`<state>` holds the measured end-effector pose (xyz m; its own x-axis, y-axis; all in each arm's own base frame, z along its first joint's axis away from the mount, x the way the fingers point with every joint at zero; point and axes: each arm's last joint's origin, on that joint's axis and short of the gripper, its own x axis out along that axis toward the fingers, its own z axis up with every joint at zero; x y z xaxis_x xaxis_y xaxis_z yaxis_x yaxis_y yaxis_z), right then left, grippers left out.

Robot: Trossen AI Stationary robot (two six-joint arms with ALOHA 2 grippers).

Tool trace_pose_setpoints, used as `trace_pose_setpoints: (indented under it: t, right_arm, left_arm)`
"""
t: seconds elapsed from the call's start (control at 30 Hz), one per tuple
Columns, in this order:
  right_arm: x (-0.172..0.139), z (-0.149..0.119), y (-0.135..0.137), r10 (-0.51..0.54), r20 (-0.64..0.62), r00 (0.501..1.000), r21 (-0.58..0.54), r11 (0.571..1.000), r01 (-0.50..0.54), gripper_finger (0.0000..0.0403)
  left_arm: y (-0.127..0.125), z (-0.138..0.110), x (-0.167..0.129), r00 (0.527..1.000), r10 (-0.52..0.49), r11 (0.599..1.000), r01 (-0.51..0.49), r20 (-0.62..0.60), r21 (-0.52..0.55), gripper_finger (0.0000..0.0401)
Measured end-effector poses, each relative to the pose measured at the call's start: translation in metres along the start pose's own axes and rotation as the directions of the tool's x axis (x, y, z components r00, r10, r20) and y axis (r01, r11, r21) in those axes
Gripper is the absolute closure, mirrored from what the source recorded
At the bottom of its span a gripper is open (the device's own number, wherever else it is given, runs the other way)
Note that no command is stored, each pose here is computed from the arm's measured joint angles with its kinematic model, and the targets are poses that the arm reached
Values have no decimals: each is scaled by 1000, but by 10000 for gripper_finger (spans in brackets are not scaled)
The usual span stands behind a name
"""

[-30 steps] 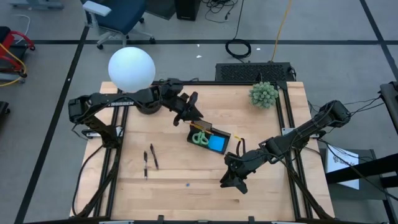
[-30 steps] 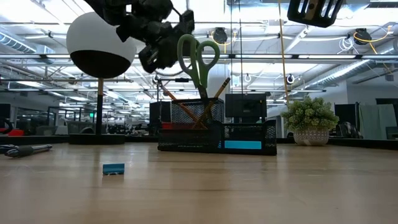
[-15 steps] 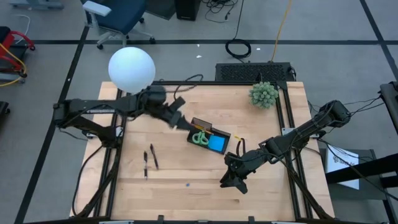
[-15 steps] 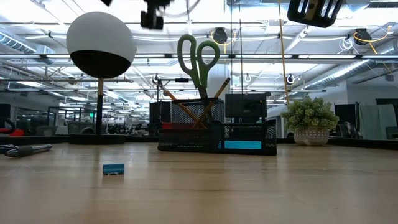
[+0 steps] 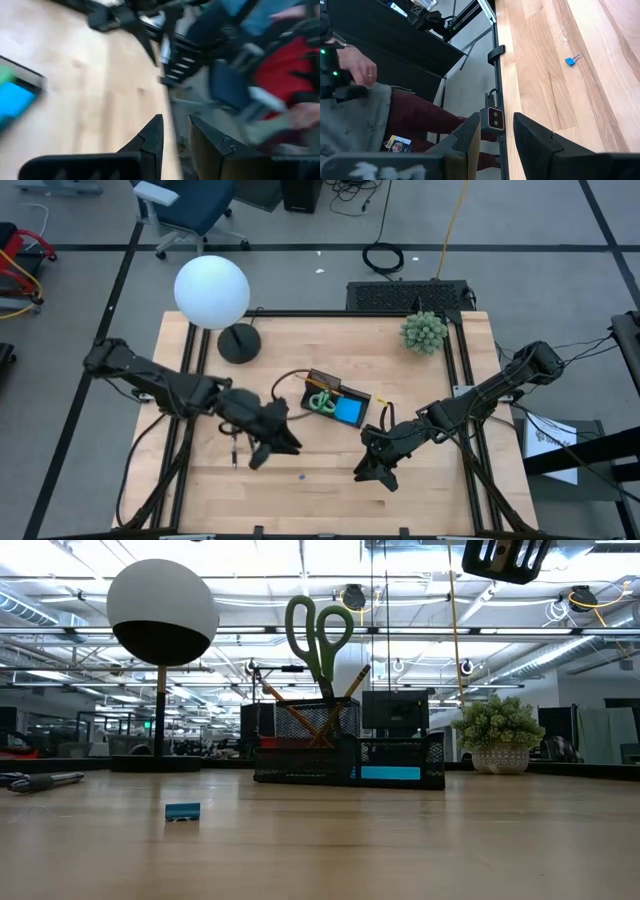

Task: Pick and place office supplies into organizer
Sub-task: Put the green scissors into the desk organizer

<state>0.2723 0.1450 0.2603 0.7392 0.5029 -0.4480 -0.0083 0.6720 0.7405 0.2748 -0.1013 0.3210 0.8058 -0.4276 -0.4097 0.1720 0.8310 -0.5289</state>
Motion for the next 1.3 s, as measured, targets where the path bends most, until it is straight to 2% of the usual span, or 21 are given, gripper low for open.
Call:
trace_pose_setpoints:
  t: [0.17, 0.3, 0.4, 0.53, 0.63, 0.8, 0.97, 1.3]
  right_arm:
    - [0, 0, 0, 0, 0, 1000, 0, 1000, 0, 298]
    - [0, 0, 0, 0, 0, 1000, 0, 1000, 0, 298]
    - [0, 0, 0, 0, 0, 1000, 0, 1000, 0, 298]
    - [0, 0, 0, 0, 0, 1000, 0, 1000, 0, 298]
    - [0, 0, 0, 0, 0, 1000, 0, 1000, 0, 298]
    - [0, 0, 0, 0, 0, 1000, 0, 1000, 0, 298]
    - [0, 0, 0, 0, 0, 1000, 0, 1000, 0, 298]
    - [0, 0, 0, 0, 0, 1000, 0, 1000, 0, 298]
  left_arm:
    - [3, -11, 21, 982, 182, 969, -186, 37, 163, 320]
    - [13, -21, 38, 960, 279, 913, -268, 8, 307, 320]
    - [20, -27, 48, 938, 347, 871, -320, -5, 373, 320]
    - [32, -35, 62, 885, 466, 790, -415, -3, 451, 320]
    - [43, -37, 70, 853, 522, 749, -460, 4, 478, 320]
    - [58, -35, 74, 828, 561, 729, -487, -11, 481, 320]
    - [68, -27, 71, 789, 613, 666, -538, 32, 517, 320]
    - [81, -12, 60, 771, 633, 656, -580, 67, 483, 320]
